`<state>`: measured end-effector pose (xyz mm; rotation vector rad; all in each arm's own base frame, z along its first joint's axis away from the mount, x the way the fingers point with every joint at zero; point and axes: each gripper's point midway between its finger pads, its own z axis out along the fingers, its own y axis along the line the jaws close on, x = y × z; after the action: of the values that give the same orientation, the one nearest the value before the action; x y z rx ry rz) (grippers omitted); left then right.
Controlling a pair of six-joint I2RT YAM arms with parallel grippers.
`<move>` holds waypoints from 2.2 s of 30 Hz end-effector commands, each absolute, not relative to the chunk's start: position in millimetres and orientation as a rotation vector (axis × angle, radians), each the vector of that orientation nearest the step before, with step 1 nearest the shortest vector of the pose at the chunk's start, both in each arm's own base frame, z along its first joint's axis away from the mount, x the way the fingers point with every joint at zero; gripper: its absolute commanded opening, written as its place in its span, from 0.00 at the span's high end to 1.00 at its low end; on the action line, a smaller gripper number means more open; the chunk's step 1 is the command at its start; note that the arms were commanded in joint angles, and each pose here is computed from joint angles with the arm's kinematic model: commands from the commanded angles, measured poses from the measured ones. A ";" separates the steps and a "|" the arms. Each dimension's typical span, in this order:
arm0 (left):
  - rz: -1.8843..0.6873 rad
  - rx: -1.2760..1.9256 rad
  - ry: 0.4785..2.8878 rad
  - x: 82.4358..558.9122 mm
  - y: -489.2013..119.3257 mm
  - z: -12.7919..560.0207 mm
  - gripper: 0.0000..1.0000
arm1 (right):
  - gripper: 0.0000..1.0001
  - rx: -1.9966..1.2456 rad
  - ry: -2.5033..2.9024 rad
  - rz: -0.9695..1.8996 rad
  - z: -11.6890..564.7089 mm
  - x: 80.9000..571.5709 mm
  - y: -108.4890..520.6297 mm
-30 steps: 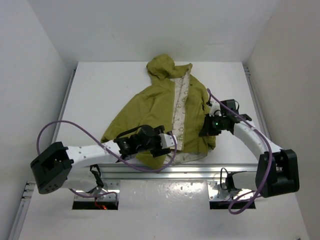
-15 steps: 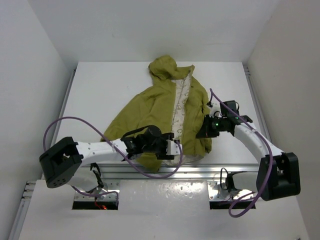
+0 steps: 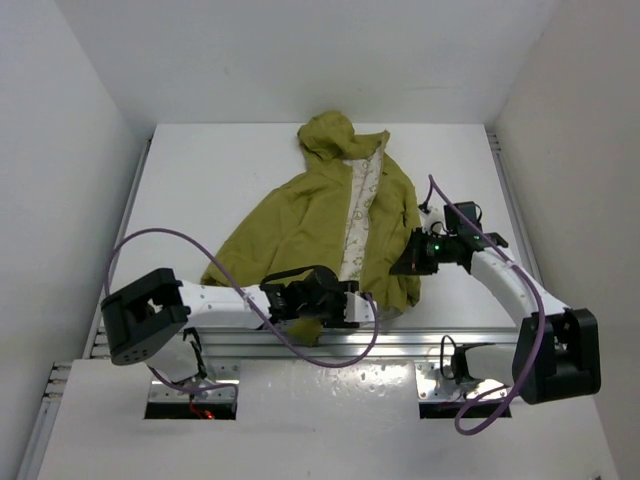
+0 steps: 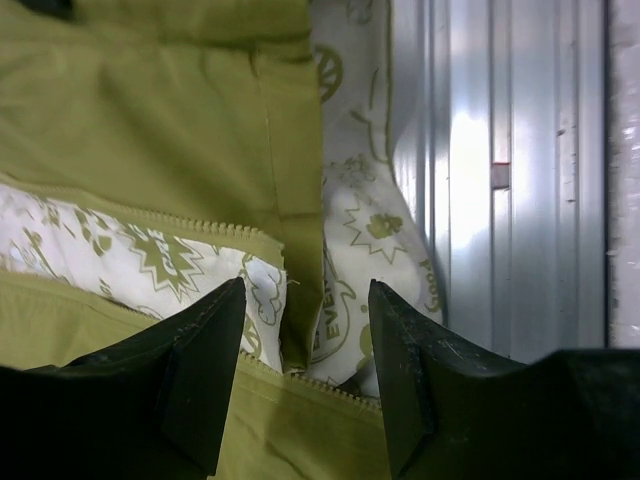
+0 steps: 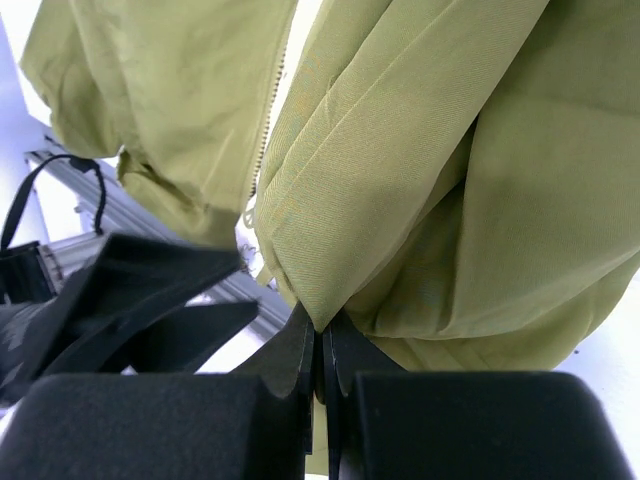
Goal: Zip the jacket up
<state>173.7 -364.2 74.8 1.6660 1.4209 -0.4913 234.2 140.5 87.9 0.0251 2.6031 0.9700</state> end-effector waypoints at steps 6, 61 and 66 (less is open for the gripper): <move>-0.364 1.440 1.526 211.0 -381.0 85.0 0.42 | 1.00 0.058 2.541 1.075 103.4 234.3 148.3; -1.501 -0.030 1.750 294.4 -341.3 255.2 1.00 | 0.11 0.102 2.016 1.756 209.6 276.1 231.8; -1.222 0.390 1.929 277.5 -349.9 195.2 1.00 | 0.11 0.088 1.995 1.585 196.0 271.7 175.6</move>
<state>287.6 -344.7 215.6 0.1247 1.8798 -1.3702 273.6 206.5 183.7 0.2029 2.0928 1.6975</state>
